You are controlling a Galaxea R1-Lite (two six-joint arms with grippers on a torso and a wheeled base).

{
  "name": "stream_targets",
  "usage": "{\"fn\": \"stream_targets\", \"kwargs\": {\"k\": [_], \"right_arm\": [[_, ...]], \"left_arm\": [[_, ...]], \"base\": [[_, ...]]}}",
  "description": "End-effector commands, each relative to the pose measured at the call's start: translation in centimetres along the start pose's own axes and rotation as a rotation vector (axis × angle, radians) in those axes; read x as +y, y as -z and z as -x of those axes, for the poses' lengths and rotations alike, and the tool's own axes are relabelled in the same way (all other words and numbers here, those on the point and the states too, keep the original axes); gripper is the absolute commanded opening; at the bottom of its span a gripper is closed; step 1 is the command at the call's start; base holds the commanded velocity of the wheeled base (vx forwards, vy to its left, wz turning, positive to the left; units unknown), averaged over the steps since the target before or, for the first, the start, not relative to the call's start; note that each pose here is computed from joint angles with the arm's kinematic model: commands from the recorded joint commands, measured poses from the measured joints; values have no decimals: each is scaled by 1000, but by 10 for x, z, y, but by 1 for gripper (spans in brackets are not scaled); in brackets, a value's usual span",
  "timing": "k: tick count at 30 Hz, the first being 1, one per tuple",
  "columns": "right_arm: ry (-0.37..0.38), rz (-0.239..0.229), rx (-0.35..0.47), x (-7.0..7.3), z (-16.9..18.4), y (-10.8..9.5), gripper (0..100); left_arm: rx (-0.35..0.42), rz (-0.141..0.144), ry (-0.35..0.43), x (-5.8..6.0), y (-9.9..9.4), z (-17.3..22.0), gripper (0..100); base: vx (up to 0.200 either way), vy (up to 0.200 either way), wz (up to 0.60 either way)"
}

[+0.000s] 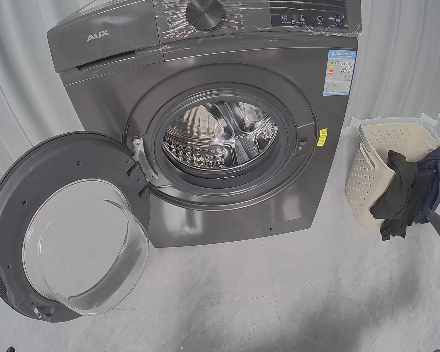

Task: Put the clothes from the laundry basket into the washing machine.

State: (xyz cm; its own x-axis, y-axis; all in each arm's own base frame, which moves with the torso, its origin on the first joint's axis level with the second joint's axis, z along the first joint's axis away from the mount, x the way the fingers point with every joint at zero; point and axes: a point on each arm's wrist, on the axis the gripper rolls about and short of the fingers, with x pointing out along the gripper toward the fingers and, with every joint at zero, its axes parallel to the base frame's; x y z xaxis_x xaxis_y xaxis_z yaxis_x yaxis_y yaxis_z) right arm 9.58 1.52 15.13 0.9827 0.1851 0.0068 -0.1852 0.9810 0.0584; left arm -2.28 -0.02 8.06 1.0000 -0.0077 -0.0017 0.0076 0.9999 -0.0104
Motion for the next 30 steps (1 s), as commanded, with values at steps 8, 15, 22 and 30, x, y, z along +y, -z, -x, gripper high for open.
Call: {"fn": "stream_targets", "kwargs": {"k": [8, 15, 22, 30], "right_arm": [[42, 14, -91, 2, 91, 29, 100], [93, 47, -99, 2, 107, 46, 100], [102, 77, -70, 5, 120, 68, 100], [147, 60, -65, 4, 120, 68, 100]], "left_arm": [[-2, 0, 2, 0, 5, 0, 100], [-2, 0, 2, 0, 5, 0, 100], [-2, 2, 2, 0, 5, 0, 100], [-2, 2, 2, 0, 5, 0, 100]], "base": [[0, 0, 0], [0, 0, 0], [0, 0, 0], [0, 0, 0]]}}
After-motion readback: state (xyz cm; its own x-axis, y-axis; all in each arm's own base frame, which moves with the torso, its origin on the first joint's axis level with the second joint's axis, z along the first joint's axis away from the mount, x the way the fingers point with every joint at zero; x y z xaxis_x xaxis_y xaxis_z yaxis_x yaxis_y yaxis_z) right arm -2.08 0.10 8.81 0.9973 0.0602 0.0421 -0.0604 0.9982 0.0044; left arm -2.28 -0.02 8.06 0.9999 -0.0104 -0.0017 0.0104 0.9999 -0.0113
